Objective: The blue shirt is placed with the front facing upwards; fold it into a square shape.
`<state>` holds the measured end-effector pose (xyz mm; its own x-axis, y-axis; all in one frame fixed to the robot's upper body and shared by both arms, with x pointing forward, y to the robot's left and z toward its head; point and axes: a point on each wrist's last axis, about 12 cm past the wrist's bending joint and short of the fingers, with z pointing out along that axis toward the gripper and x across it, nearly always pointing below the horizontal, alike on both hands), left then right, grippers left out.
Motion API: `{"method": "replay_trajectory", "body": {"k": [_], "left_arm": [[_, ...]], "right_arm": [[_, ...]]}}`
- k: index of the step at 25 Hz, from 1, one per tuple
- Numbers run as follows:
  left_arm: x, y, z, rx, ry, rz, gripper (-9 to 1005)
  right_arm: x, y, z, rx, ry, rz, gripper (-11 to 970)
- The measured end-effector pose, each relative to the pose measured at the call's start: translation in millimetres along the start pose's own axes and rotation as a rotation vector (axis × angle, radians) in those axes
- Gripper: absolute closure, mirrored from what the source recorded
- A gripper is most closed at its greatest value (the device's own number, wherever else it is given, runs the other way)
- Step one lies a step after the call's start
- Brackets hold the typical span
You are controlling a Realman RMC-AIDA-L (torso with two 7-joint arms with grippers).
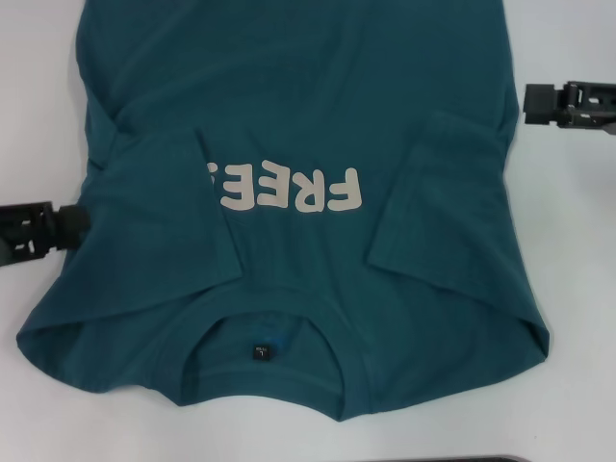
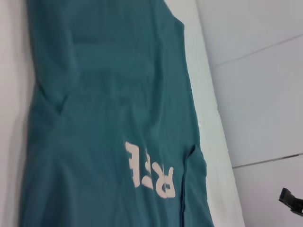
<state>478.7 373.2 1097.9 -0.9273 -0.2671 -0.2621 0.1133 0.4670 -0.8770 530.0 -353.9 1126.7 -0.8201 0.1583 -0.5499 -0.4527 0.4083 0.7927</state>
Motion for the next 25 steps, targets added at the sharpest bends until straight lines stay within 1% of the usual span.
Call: {"method": "replay_trajectory", "body": {"k": [3, 7, 9, 10, 11, 15, 18, 19, 22, 25], "left_arm": [[12.2, 6.0, -8.6, -0.003, -0.017, -0.002, 505], [24.7, 12.2, -15.9, -0.013, -0.046, 0.007, 502], [31.9, 16.6, -21.5, -0.017, -0.100, -0.011, 501], [34.8, 18.6, -27.4, -0.016, -0.141, -0.015, 482], [35.9, 19.2, -29.7, -0.019, -0.144, -0.020, 463], [39.1, 22.7, -37.0, -0.053, -0.123, -0.060, 387], [42.9, 28.4, -42.5, -0.120, -0.108, -0.094, 330], [44.6, 30.0, -43.8, -0.142, -0.101, -0.097, 325], [48.7, 31.6, -44.8, -0.166, -0.086, -0.080, 311], [53.4, 33.3, -46.1, -0.175, -0.082, -0.037, 306]], "right_arm": [[8.6, -3.9, -5.3, 0.019, -0.018, -0.003, 91], [13.0, -7.5, -9.3, 0.044, -0.030, -0.009, 91], [13.0, -8.2, -10.3, 0.050, -0.035, -0.014, 91], [12.8, -8.4, -10.6, 0.052, -0.036, -0.016, 91], [12.0, -8.3, -10.6, 0.052, -0.037, -0.018, 91], [7.4, -7.6, -9.8, 0.053, -0.034, -0.024, 91], [4.7, -7.2, -8.9, 0.055, -0.028, -0.030, 91], [4.3, -7.2, -8.8, 0.056, -0.027, -0.031, 91], [4.3, -7.5, -9.3, 0.059, -0.028, -0.029, 91], [5.7, -8.1, -10.9, 0.062, -0.032, -0.024, 90]]}}
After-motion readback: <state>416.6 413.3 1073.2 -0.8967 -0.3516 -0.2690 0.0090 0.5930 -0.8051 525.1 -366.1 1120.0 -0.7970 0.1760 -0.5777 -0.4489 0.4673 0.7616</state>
